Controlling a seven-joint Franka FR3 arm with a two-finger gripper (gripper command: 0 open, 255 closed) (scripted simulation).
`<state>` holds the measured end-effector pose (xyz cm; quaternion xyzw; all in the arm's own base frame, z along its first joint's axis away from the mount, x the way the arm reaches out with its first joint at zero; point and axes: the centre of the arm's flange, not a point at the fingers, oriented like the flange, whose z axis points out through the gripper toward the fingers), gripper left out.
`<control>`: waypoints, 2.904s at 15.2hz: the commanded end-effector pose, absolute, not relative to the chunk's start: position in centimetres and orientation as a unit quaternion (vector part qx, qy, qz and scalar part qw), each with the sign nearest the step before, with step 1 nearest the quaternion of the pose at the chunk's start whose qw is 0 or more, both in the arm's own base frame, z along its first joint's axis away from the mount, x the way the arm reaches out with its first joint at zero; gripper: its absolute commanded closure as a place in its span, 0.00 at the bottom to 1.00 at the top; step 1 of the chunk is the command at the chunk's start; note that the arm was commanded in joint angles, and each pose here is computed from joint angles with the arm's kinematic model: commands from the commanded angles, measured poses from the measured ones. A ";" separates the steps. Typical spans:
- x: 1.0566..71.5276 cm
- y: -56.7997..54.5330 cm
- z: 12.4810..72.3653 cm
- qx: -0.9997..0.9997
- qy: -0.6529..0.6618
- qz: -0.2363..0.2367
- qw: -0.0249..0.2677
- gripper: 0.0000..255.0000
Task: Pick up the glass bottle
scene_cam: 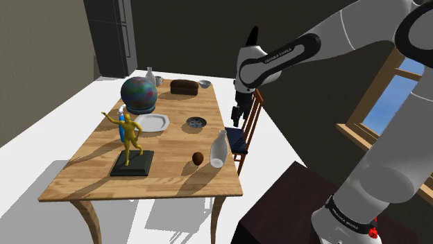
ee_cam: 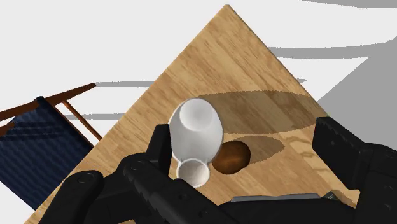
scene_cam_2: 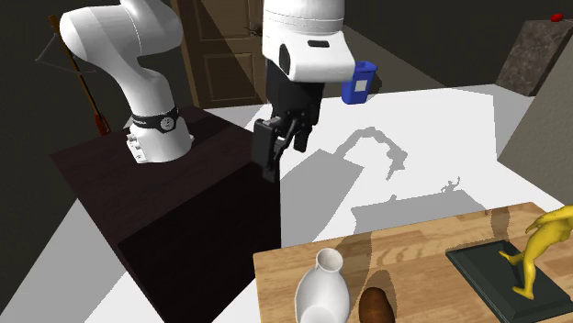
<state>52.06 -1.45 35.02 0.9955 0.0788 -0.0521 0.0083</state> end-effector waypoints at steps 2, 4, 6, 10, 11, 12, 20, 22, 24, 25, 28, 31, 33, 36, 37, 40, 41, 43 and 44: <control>54.9 -1.6 32.2 0.996 0.077 -0.053 0.009 0.00; 56.8 -1.9 30.4 0.996 0.076 -0.053 0.009 0.00; 58.8 -2.3 28.6 0.996 0.076 -0.053 0.010 0.00; 62.6 -3.0 25.0 0.996 0.074 -0.054 0.010 0.00; 63.5 -3.2 24.1 0.996 0.073 -0.055 0.010 0.00; 64.5 -3.3 23.2 0.996 0.073 -0.055 0.011 0.00; 64.6 -3.4 19.1 0.996 0.073 -0.055 0.011 0.00; 64.6 -3.4 19.1 0.996 0.073 -0.055 0.011 0.00; 64.6 -3.4 19.1 0.996 0.073 -0.055 0.011 1.00; 64.6 -3.4 19.1 0.996 0.073 -0.055 0.011 1.00; 64.5 -3.4 19.1 0.996 0.073 -0.055 0.011 1.00; 64.5 -3.4 19.1 0.996 0.073 -0.055 0.011 1.00; 64.6 -3.4 19.6 0.996 0.073 -0.055 0.011 1.00; 64.6 -3.4 21.2 0.996 0.073 -0.055 0.011 1.00; 64.6 -3.4 21.8 0.996 0.073 -0.055 0.011 1.00; 64.6 -3.4 23.3 0.996 0.073 -0.055 0.011 1.00; 64.6 -3.4 23.9 0.996 0.073 -0.055 0.011 1.00; 64.6 -3.4 24.9 0.996 0.073 -0.055 0.011 1.00; 64.6 -3.4 25.5 0.996 0.073 -0.055 0.011 1.00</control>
